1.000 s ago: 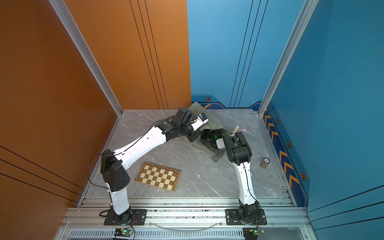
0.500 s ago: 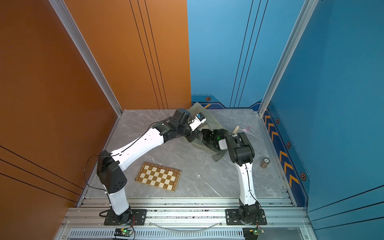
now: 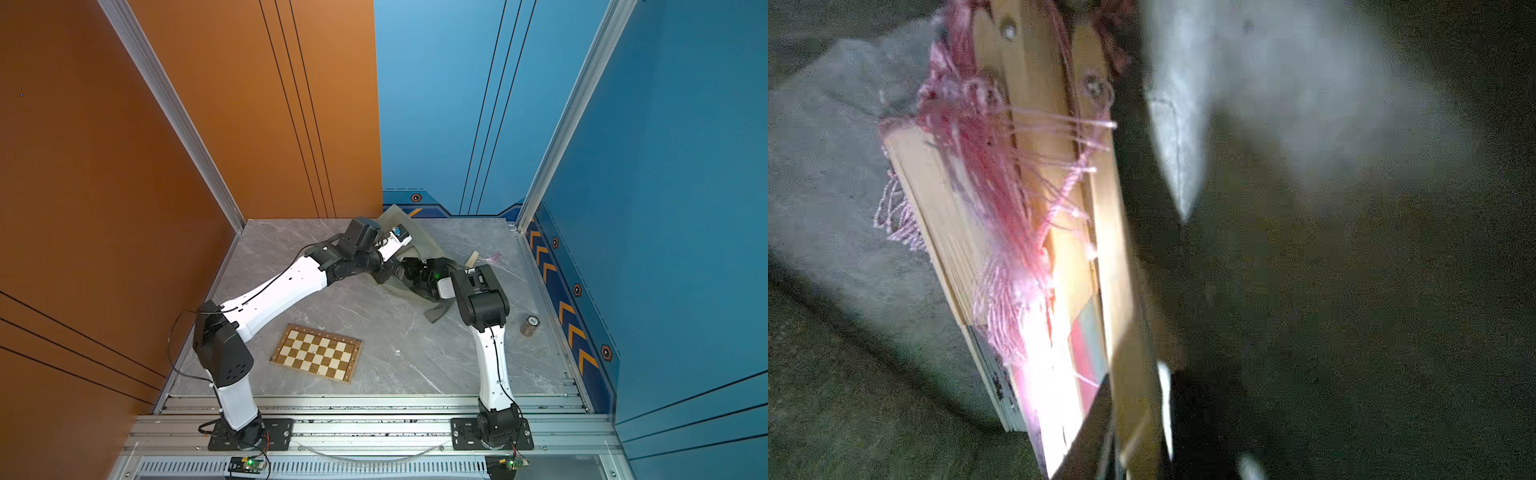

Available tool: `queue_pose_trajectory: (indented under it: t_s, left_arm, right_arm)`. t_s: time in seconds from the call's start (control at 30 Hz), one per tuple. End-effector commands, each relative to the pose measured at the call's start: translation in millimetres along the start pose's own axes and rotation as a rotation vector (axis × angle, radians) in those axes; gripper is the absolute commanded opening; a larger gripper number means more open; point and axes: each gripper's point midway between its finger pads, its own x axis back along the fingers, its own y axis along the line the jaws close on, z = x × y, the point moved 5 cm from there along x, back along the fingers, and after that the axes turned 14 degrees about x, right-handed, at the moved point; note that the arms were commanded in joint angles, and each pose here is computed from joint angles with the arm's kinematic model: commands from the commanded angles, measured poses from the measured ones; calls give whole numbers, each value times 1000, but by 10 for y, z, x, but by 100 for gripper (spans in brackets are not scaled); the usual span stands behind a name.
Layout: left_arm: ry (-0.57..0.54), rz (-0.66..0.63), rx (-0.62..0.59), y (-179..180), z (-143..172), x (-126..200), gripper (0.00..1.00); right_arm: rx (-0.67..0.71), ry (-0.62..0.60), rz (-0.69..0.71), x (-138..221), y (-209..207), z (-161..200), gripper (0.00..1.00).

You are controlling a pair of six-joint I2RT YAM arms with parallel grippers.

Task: Take out the folding fans from the tote bags
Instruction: Pick up the folding fan from the canvas bag.

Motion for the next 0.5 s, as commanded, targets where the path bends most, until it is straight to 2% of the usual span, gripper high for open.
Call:
queue_pose_trajectory:
  t_s: [0.0,0.2,0.33,0.47]
  left_arm:
    - [-53,4,3,-64,-108,196,0]
    - [-48,-8,-2,-82,-88,180,0]
    - [-44,-25,-7,-83,-69,169,0]
    - [-37,-54,-17,-90,-36,150,0]
  right_arm:
    - [-160,59,269,106,-877,180,17]
    - [-136,95,269,125,-942,243,1]
    - [-115,118,209,111,-939,242,0]
    - [-85,148,90,69,-873,216,0]
